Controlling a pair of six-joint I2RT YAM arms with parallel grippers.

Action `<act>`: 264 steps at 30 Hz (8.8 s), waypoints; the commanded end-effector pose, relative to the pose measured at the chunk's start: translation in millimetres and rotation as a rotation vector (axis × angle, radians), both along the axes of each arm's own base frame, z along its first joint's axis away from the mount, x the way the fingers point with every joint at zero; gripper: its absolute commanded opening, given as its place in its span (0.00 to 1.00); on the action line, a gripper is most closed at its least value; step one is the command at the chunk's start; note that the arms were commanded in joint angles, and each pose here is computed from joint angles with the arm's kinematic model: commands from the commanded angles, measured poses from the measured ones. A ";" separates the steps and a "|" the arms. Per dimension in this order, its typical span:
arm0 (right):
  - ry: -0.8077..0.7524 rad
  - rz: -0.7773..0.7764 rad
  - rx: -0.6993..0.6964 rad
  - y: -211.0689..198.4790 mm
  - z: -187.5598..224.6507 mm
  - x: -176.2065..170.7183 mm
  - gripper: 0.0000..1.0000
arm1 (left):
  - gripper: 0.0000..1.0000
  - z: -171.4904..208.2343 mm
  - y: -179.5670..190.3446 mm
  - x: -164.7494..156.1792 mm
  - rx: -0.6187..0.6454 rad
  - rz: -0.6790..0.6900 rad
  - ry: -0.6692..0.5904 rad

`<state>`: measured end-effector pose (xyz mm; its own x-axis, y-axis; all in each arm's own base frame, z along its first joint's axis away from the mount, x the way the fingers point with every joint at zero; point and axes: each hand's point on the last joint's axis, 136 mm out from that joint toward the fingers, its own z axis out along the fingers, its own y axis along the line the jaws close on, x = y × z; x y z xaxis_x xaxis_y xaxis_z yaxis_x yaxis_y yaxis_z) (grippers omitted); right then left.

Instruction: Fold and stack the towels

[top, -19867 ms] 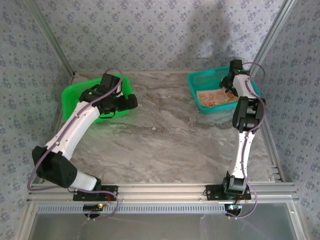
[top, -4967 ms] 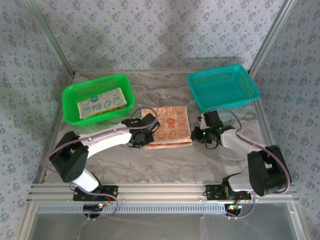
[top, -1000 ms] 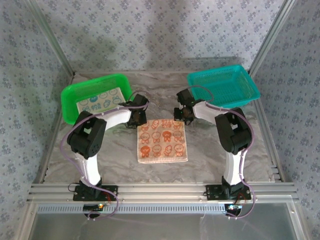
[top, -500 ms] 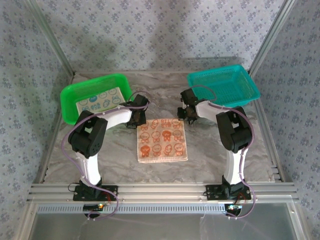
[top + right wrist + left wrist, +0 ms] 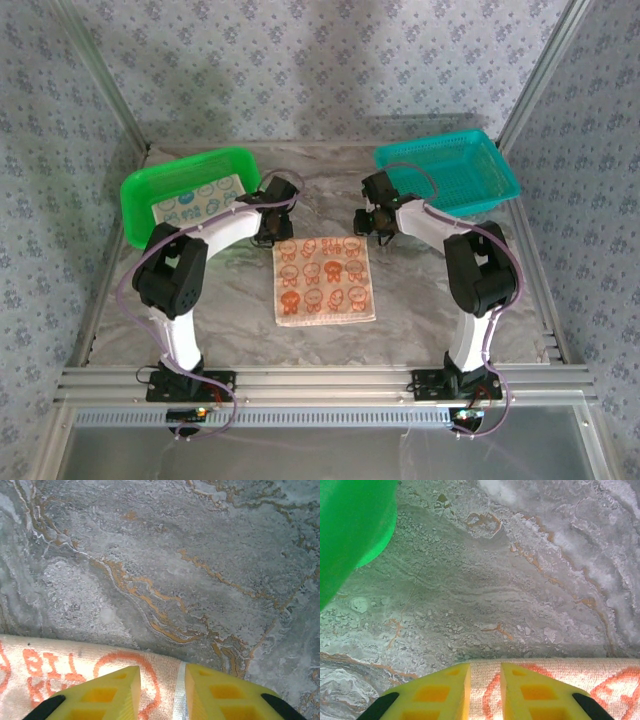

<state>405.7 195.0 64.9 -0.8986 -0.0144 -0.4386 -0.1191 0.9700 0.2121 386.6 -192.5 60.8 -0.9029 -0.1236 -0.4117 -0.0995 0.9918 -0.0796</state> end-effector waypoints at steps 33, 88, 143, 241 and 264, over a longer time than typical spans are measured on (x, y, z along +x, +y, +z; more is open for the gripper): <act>0.109 0.014 0.000 -1.7 -46.3 -6.0 0.24 | 0.29 -53.7 13.7 -6.2 0.131 -0.043 0.113; -0.356 0.164 0.006 -12.9 18.6 -156.6 0.00 | 0.00 38.0 4.8 -141.4 -0.039 -0.163 -0.506; 0.235 -0.018 0.274 -13.2 -38.4 -160.6 0.28 | 0.31 -19.4 -0.5 -191.6 -0.322 0.293 0.164; 0.126 0.154 0.069 18.3 -3.6 -188.7 0.28 | 0.55 -17.6 -6.0 -181.7 -0.334 -0.098 0.144; 0.167 0.152 0.032 16.0 -31.1 -189.5 0.28 | 0.50 -61.9 3.9 -194.4 -0.168 -0.027 0.242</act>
<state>216.4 215.3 36.9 -0.9495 -0.1368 -0.2825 -0.2209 0.9307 0.2917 203.5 -198.7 19.5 -0.9685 -0.1529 -0.1965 -0.0867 0.9470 -0.3094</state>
